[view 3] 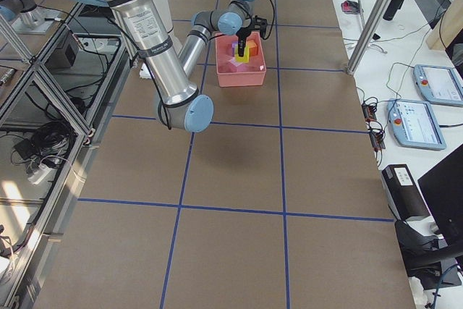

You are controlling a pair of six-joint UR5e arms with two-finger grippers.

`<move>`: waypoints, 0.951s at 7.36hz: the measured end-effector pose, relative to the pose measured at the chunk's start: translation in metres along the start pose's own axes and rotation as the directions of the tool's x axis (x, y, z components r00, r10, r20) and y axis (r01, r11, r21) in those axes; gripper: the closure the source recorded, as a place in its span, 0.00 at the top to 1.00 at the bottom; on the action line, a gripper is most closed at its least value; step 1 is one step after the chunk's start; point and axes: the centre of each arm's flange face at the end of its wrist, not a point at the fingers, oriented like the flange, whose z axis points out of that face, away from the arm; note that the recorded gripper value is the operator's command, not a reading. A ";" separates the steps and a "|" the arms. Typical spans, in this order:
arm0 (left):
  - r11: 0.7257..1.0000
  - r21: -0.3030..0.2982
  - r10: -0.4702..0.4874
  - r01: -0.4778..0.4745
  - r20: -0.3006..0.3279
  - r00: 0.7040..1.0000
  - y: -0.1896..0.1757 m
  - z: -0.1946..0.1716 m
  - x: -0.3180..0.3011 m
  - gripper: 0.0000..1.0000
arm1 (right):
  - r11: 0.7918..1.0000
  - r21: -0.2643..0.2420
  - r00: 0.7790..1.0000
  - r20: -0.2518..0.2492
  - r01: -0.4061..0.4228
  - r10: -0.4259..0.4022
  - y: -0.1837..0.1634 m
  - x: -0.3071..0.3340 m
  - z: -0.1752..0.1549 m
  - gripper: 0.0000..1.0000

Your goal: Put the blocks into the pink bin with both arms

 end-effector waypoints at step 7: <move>1.000 0.024 -0.009 0.009 0.020 1.000 -0.007 -0.014 -0.031 1.00 | 1.000 0.018 1.000 0.022 0.006 -0.006 0.005 0.002 -0.028 1.00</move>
